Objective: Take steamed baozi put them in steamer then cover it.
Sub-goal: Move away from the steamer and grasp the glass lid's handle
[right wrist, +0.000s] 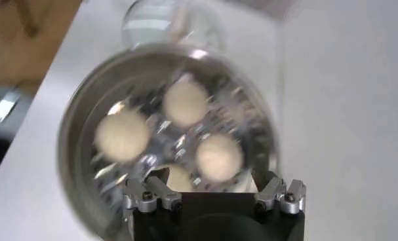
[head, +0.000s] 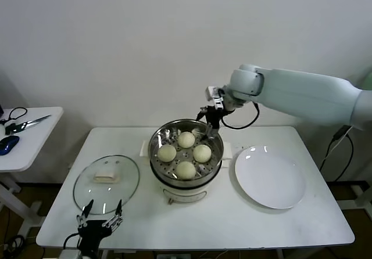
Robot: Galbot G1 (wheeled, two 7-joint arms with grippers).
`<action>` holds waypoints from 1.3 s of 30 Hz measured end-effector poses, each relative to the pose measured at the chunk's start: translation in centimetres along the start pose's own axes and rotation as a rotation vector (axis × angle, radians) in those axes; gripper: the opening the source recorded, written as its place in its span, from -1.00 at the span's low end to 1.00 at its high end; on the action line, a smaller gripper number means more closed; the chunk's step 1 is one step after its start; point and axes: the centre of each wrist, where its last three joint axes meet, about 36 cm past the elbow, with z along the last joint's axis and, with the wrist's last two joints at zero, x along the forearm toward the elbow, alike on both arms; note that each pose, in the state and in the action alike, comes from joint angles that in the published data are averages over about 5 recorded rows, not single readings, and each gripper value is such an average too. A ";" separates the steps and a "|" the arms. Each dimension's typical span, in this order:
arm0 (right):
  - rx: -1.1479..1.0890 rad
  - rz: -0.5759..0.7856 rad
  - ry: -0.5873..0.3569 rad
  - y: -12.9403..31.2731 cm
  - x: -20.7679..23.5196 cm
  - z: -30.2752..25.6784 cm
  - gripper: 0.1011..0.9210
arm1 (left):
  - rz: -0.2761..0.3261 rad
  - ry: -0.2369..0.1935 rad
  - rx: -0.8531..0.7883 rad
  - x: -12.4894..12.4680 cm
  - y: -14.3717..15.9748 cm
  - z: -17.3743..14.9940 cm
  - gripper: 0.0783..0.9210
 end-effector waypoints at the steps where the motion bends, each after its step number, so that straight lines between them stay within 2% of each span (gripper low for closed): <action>1: -0.032 0.045 -0.029 0.2 0.3 0.6 0.76 | -0.002 -0.001 -0.005 0.0 0.0 0.1 0.77; 6: -0.205 0.266 -0.165 2.1 1.8 4.9 0.76 | -0.015 -0.016 -0.029 -0.4 0.3 0.4 0.77; 11: -0.368 0.436 -0.270 5.7 2.6 10.4 0.76 | -0.029 -0.047 -0.044 -0.8 0.7 0.1 0.77; 26: -0.664 0.786 -0.489 19.7 1.9 22.3 0.76 | -0.079 -0.121 -0.136 -2.4 1.3 0.6 0.77; 32: -0.781 0.913 -0.522 28.3 0.2 26.9 0.76 | -0.122 -0.148 -0.227 -3.0 1.8 1.3 0.77; 39: -0.903 0.990 -0.487 39.1 -3.1 29.6 0.76 | -0.223 -0.193 -0.457 -3.4 3.1 2.4 0.77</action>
